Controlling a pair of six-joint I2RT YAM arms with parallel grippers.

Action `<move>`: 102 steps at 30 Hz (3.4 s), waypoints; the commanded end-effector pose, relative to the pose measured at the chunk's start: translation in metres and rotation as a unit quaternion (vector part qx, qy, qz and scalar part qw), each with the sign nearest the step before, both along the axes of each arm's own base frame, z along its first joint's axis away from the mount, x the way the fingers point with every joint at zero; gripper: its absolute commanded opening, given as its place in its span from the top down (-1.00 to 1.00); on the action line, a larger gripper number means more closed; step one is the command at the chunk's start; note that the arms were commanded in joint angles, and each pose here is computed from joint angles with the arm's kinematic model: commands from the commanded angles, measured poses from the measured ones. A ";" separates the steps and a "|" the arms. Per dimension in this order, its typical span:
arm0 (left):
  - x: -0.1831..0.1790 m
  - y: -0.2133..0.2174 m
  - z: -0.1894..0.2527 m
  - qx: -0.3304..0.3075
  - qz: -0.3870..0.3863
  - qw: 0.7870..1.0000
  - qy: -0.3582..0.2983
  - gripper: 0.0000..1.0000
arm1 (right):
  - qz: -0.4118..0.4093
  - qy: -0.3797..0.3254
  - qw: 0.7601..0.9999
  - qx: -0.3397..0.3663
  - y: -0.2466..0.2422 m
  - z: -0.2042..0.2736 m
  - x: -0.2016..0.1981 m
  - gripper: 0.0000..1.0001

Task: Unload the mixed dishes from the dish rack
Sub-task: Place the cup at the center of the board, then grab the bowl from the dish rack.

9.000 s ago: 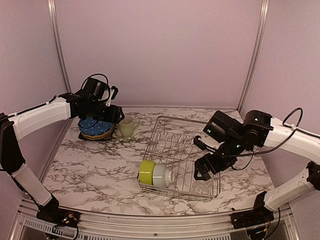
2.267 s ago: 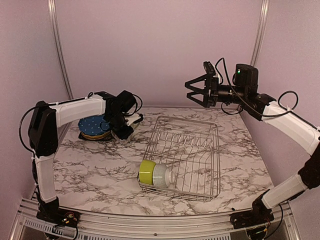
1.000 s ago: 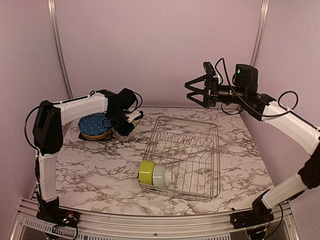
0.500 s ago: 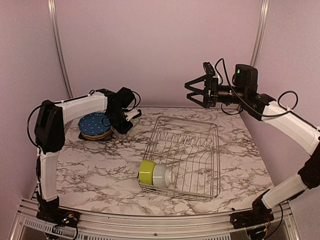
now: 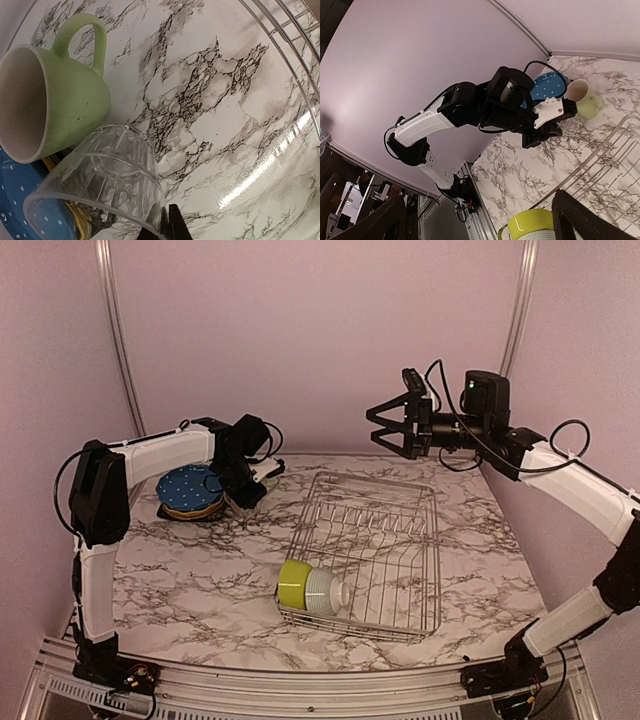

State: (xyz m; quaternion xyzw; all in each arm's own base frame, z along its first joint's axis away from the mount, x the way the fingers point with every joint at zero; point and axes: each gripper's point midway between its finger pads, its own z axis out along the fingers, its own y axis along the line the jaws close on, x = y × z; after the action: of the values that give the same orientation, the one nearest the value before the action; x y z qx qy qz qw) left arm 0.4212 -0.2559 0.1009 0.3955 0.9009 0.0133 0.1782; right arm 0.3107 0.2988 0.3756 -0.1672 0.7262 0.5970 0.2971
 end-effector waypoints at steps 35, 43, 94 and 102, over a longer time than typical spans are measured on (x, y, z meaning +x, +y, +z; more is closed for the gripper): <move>0.003 -0.004 0.097 -0.077 0.027 0.992 -0.097 -0.98 | -0.018 -0.007 0.999 -0.046 -0.009 -0.006 -0.002 -0.96; -0.012 0.012 0.184 -0.175 0.064 0.958 -0.219 -0.98 | -0.023 0.031 0.990 -0.138 0.001 -0.043 -0.026 -0.93; -0.089 0.045 0.242 -0.408 0.143 0.860 -0.270 -0.98 | 0.124 0.209 0.945 -0.219 0.021 -0.261 -0.132 -0.70; -0.086 0.044 0.236 -0.401 0.145 0.864 -0.267 -0.98 | 0.139 0.215 0.942 -0.215 0.027 -0.269 -0.131 -0.64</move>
State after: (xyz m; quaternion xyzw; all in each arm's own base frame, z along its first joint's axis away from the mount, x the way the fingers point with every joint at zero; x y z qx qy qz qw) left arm 0.3352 -0.2106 0.3349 0.1323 0.7902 -0.2186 0.5571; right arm 0.1751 0.3205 0.1031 -0.1794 0.8645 0.4696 -0.0030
